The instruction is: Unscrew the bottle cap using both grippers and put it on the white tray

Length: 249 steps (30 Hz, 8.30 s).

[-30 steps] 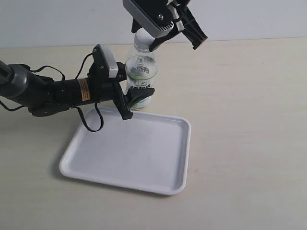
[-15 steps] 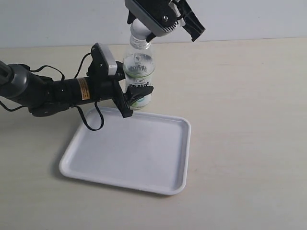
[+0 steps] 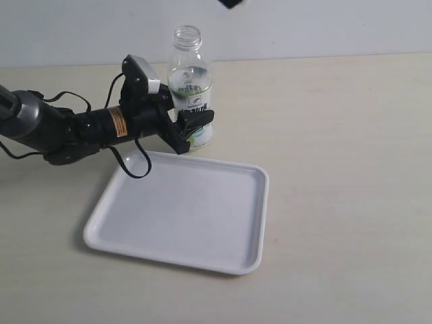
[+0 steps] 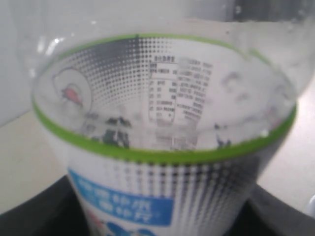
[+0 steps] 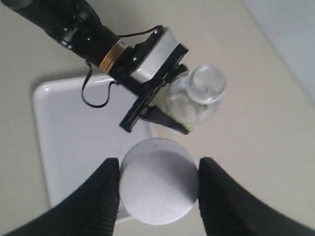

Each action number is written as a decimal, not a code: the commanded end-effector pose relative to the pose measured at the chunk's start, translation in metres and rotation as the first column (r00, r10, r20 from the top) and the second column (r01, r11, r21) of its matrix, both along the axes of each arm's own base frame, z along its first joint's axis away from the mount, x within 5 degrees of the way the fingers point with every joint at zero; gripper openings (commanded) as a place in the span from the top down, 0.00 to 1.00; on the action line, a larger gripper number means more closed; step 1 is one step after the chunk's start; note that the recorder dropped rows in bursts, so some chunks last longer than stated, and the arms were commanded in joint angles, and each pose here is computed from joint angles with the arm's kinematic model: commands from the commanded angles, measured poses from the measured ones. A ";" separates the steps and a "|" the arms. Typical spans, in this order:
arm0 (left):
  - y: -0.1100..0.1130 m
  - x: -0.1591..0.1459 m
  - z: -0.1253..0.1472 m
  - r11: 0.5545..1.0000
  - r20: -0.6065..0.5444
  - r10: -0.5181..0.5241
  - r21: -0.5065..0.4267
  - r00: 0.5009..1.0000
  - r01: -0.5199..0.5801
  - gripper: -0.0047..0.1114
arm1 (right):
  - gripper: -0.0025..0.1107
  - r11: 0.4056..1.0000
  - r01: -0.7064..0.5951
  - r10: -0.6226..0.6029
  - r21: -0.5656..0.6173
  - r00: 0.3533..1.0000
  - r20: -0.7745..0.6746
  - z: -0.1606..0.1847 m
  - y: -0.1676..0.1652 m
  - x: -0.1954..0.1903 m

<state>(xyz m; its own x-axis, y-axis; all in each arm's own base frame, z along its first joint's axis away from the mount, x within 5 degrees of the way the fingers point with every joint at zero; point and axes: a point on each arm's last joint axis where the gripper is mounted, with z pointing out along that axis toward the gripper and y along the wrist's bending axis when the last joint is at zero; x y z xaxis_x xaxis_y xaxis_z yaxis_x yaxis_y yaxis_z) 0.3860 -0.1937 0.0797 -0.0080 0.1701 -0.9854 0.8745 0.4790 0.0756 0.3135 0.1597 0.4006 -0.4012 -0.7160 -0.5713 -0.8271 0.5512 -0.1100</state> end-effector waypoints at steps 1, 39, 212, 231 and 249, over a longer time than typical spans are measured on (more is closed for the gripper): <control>-0.001 0.001 0.006 0.998 -0.016 0.018 -0.059 1.000 -0.019 0.96 | 0.98 0.997 0.075 -0.067 0.023 0.965 -0.255 -0.055 0.009 0.004; 0.003 0.004 0.005 0.995 -0.066 0.062 -0.073 0.996 -0.067 0.96 | 0.98 0.962 0.202 -0.267 -0.183 0.829 -0.492 -0.294 0.044 0.013; 0.185 -0.308 0.214 0.466 -0.248 0.751 -0.456 0.611 -0.758 0.96 | 0.98 0.929 0.163 -0.195 0.332 0.979 0.065 0.013 -0.030 -0.121; 0.191 -0.343 0.184 0.504 -0.057 0.829 -0.354 0.556 -0.788 0.96 | 0.98 0.929 0.163 -0.195 0.332 0.979 0.065 0.013 -0.030 -0.121; 0.190 -0.332 0.132 0.516 -0.122 0.834 -0.167 0.537 -0.840 0.96 | 0.98 0.928 0.165 -0.196 0.333 0.978 0.064 0.013 -0.030 -0.121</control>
<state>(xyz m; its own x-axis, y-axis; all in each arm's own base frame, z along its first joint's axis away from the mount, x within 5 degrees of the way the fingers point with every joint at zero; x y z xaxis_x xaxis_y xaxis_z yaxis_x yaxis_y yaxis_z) 0.0533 -0.0037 0.2177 -0.0523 -0.1057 -0.9930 0.0637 0.9920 -0.1089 0.1910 0.1289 0.4137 -0.4391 -0.4082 -0.8004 -0.7051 0.7087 0.0254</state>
